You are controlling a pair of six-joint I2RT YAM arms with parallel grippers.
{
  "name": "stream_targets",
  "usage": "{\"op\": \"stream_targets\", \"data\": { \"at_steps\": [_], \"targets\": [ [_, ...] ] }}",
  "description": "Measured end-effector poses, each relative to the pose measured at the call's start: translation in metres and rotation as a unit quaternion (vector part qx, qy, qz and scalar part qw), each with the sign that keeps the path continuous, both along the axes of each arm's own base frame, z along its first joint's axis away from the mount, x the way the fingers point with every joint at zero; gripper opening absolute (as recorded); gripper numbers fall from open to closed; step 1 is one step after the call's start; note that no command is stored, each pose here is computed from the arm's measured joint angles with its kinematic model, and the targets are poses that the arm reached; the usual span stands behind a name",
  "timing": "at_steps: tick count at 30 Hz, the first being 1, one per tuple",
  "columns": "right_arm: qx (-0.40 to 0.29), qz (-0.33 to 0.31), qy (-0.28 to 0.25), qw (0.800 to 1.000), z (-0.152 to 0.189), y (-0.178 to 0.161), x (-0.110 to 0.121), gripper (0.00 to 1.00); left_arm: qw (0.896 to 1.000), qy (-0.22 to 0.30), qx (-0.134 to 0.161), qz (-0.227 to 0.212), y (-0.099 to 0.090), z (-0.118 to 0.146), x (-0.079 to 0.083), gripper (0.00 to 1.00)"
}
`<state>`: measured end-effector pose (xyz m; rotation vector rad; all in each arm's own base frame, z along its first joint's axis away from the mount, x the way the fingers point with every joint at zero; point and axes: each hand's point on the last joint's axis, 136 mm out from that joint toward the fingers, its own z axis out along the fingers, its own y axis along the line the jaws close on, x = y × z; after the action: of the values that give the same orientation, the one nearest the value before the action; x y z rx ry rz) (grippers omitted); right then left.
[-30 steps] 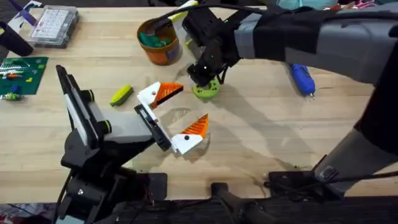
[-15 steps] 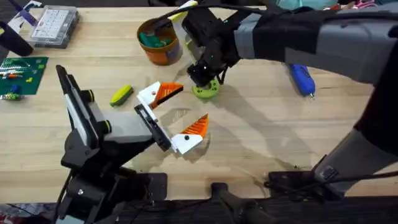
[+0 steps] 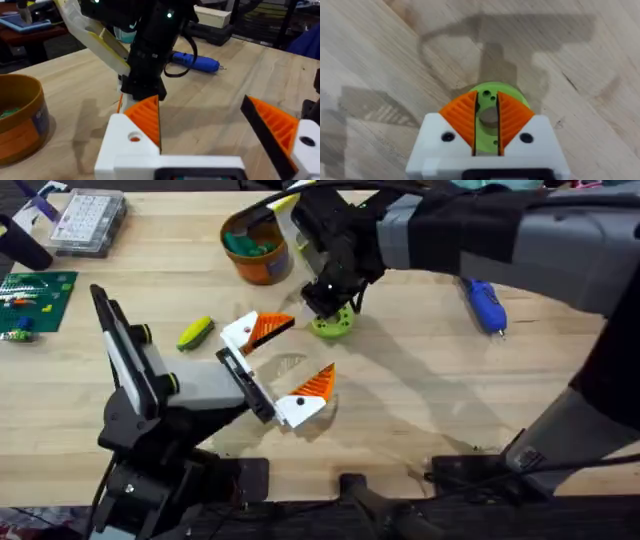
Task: Pick up the gripper from the table and insert it into the empty holder that is missing its gripper. Then pick up a screw, insert it into the mounting hole, and use the screwdriver to tighten it. Finally, clean up the table by picking up the vegetable and placing it into the bucket.
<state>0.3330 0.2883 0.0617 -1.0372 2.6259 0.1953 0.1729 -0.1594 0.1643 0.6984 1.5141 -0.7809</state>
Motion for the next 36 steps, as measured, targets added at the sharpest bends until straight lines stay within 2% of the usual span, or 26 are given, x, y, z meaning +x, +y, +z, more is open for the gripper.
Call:
{"op": "stream_targets", "data": {
  "at_steps": [22,36],
  "targets": [
    [-0.018,0.029,0.020,0.999,-0.003,0.010,-0.026,0.234,1.000,0.000,0.000,0.000,0.000,0.000,0.000,0.991],
    [-0.028,0.025,0.015,0.999,-0.004,0.006,-0.024,0.238,1.000,0.000,0.000,0.000,0.000,0.000,0.000,0.992]
  ]
}}
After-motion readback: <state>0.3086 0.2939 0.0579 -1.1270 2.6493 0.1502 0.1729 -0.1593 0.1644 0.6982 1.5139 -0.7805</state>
